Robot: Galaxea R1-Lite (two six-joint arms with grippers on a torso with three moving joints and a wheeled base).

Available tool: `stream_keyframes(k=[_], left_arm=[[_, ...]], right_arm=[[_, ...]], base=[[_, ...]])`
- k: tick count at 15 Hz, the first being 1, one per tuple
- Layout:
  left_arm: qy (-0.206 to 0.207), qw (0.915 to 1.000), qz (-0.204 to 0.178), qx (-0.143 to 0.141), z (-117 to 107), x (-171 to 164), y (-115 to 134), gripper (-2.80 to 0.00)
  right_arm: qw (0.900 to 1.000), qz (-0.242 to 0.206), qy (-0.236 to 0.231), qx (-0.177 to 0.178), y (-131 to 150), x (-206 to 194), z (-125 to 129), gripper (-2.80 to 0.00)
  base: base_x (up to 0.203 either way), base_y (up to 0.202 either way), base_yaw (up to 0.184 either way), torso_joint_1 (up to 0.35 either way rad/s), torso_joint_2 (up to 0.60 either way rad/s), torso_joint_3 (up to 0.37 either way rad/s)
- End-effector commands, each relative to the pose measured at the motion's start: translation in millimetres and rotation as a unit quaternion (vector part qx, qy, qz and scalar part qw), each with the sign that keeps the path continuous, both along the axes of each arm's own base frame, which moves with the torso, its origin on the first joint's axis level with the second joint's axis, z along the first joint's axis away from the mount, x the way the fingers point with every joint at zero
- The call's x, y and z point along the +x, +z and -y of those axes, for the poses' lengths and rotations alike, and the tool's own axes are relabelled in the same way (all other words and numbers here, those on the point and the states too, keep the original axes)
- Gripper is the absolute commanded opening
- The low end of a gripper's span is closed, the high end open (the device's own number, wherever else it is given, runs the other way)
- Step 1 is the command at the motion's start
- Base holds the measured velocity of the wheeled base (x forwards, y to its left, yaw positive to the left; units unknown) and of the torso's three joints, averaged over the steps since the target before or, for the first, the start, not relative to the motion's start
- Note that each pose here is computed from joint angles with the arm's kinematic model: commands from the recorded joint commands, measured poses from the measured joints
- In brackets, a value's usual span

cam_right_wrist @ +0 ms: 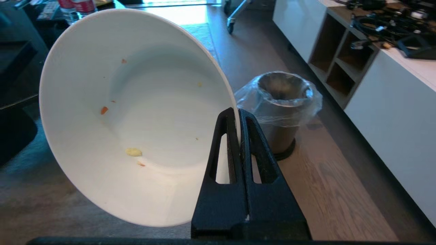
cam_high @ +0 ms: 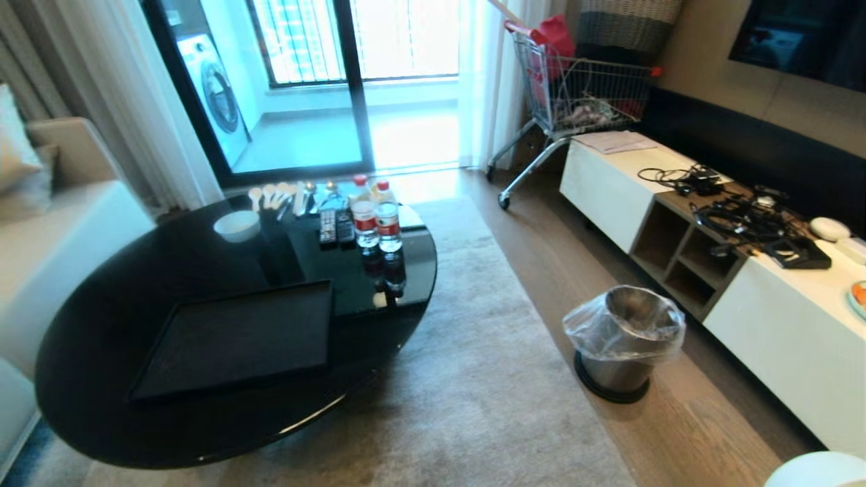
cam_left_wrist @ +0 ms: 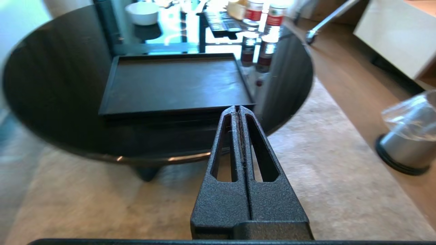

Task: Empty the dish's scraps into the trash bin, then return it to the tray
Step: Put the bowl back to the table

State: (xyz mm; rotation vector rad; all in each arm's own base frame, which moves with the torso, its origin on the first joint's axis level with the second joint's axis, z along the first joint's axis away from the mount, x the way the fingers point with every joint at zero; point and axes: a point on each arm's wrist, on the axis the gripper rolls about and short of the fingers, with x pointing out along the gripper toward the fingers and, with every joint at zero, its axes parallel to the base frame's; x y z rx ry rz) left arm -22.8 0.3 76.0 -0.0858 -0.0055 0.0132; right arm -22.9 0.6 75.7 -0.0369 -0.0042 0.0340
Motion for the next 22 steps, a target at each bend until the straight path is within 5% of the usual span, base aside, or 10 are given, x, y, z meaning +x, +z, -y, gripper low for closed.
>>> stream_keyframes(k=[1,15,22], left_arm=[[0.000,1.0000,0.001,-0.001,0.0,0.0,0.1,-2.80],[0.000,1.0000,0.001,0.000,0.0,0.0,0.1,-2.80],[0.000,1.0000,0.001,0.000,0.0,0.0,0.1,-2.80]], right_arm=[[1.000,0.000,0.001,-0.001,0.1,0.1,0.0,-2.80],[1.000,0.000,0.001,0.002,0.1,0.1,0.0,-2.80],[1.000,0.000,0.001,0.002,0.1,0.1,0.0,-2.80]], base=[[0.001,-0.007,0.172,0.007,0.00,0.002],[0.000,-0.009,0.161,0.003,0.00,0.001],[0.000,-0.001,0.012,0.001,0.00,0.000]])
